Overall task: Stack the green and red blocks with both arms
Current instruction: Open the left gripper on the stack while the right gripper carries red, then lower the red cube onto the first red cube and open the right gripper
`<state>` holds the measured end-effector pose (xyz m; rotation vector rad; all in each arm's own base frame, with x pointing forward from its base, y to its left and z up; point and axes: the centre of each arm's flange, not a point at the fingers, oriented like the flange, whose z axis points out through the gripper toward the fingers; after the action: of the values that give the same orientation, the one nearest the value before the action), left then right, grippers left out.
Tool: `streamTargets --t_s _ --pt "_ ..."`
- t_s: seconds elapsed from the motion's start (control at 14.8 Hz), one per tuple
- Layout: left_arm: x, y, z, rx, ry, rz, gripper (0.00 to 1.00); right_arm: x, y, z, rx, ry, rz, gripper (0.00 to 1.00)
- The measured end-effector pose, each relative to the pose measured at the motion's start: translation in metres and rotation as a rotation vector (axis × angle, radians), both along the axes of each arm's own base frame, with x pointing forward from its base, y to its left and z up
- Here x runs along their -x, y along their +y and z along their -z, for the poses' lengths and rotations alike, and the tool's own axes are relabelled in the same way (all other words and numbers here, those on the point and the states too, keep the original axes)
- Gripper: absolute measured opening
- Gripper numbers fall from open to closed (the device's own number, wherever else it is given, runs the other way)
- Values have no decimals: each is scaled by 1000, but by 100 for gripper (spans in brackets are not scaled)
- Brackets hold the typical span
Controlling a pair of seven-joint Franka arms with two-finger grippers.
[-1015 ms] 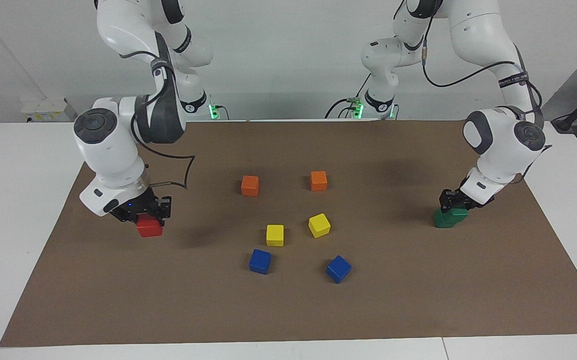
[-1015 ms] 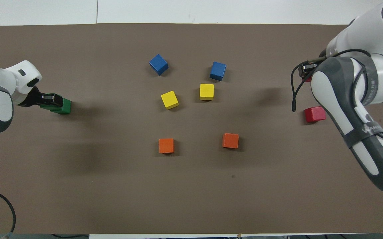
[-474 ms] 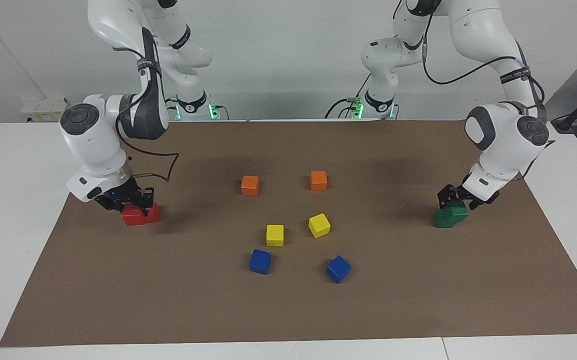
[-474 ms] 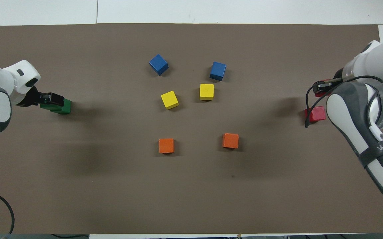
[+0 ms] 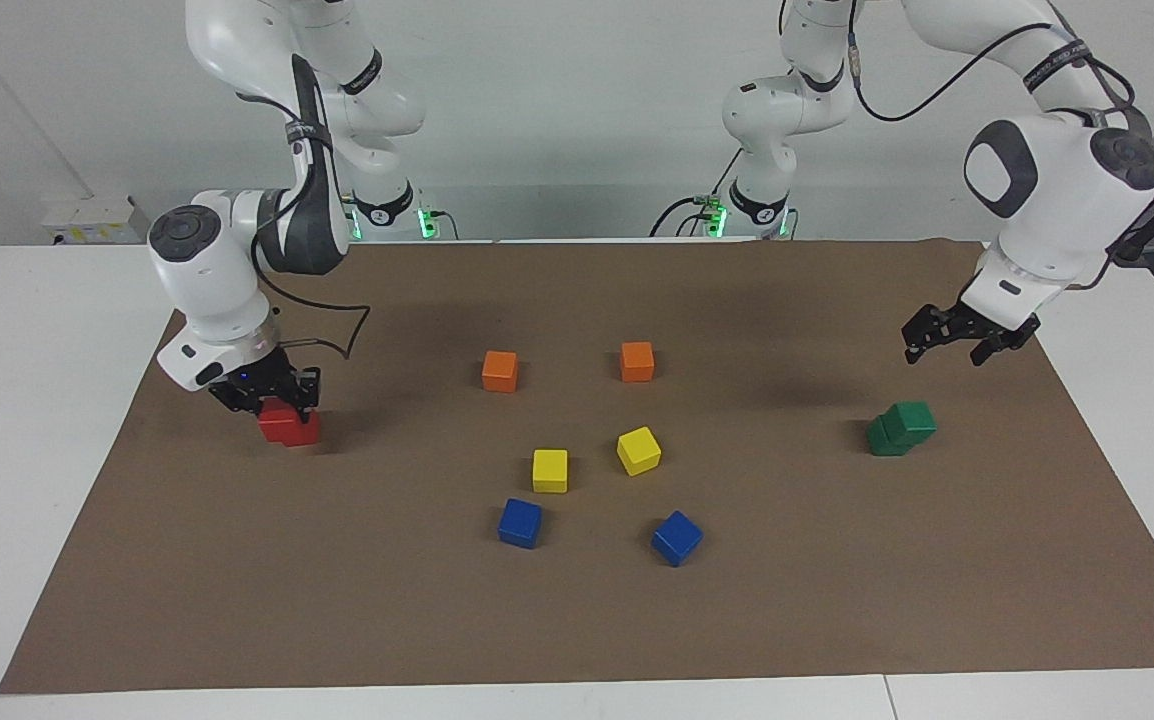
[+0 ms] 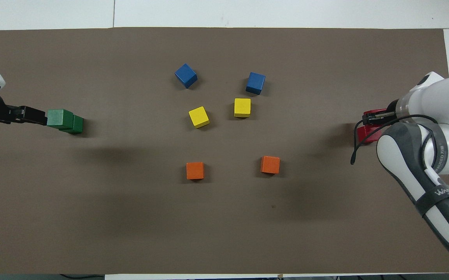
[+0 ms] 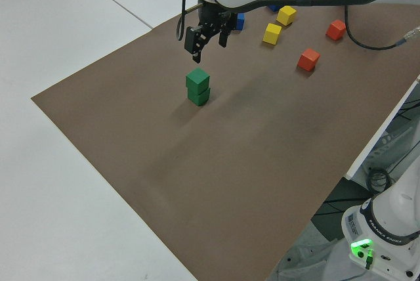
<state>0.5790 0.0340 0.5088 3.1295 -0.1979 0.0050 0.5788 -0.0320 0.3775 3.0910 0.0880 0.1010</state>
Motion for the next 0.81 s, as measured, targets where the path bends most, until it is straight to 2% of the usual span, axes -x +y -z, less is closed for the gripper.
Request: streamTargets --t_s 0.34,0.68,0.81 --pt "36 -3 -52 -6 18 -1 100 10 -8 4 -4 14 17 55" --pt "39 -7 -52 -7 25 8 100 22 -26 10 -22 31 30 55" --pt "37 -21 -67 -7 23 28 100 23 -28 11 -24 34 36 55"
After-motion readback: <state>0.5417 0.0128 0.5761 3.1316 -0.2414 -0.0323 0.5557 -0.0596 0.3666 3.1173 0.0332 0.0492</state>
